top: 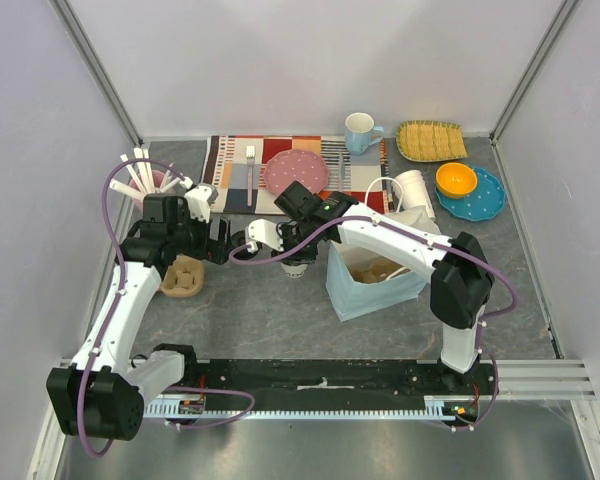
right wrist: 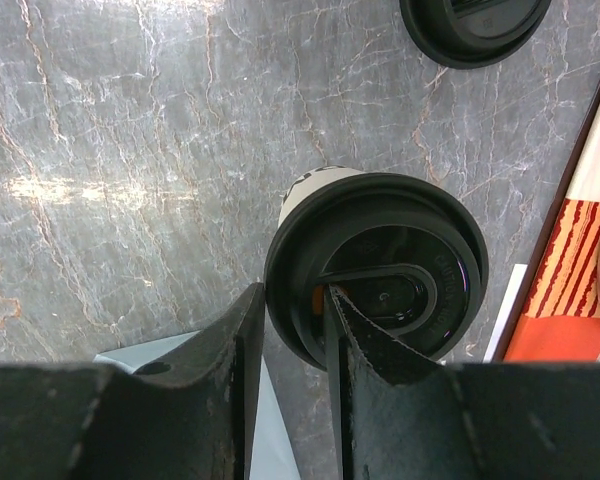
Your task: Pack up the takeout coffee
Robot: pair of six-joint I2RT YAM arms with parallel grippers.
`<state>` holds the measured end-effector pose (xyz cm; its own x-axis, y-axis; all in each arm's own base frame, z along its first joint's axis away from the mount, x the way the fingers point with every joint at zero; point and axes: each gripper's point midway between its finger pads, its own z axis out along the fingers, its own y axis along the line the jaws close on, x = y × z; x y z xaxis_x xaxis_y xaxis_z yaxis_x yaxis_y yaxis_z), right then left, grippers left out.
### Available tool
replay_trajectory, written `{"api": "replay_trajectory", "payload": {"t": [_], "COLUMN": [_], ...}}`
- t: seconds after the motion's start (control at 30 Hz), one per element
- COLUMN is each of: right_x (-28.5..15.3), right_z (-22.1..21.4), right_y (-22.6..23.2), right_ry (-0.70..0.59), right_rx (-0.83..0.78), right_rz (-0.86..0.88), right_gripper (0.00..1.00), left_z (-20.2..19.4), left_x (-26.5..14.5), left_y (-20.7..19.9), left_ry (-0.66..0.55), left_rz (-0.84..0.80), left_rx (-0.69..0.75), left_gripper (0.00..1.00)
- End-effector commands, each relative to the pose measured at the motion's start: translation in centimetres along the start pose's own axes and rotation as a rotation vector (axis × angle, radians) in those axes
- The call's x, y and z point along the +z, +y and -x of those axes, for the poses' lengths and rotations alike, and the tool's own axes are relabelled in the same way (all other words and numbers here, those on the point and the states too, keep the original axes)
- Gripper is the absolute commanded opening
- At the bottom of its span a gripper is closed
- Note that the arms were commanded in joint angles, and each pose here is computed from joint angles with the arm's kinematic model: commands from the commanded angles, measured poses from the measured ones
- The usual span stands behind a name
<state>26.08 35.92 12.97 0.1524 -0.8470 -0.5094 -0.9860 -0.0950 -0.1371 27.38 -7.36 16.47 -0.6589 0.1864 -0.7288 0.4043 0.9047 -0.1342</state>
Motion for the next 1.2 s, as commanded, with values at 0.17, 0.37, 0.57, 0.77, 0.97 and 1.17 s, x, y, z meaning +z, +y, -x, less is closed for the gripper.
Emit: {"api": "replay_trajectory", "payload": {"t": [0.17, 0.37, 0.57, 0.77, 0.97, 1.17], "right_x": [-0.1, -0.2, -0.6, -1.5, -2.3, -3.3], "right_z": [0.2, 0.5, 0.8, 1.9, 2.2, 3.2], "right_y": [-0.2, -0.3, -0.4, -0.5, -0.4, -0.4], "right_ry": [-0.001, -0.005, -0.010, -0.044, -0.052, -0.077], "right_rx": [-0.033, -0.035, -0.038, -0.023, 0.012, 0.065], "right_rz": [-0.018, -0.024, -0.037, -0.042, -0.049, -0.054], "right_gripper": [0.28, 0.18, 0.14, 0.07, 0.00, 0.00], "left_z": [1.9, 2.2, 2.5, 2.8, 3.0, 3.1], "left_x": [-0.2, -0.1, -0.1, -0.2, -0.1, -0.2], "left_y": [0.1, 0.2, 0.2, 0.2, 0.2, -0.1], "left_ry": [-0.056, -0.057, -0.059, -0.060, -0.047, -0.044], "left_rz": [-0.002, -0.002, -0.005, -0.011, -0.014, -0.029], "left_rx": [0.024, 0.030, 0.034, 0.033, 0.032, 0.031], "left_gripper": [1.00, 1.00, 1.00, 1.00, 1.00, 1.00]}}
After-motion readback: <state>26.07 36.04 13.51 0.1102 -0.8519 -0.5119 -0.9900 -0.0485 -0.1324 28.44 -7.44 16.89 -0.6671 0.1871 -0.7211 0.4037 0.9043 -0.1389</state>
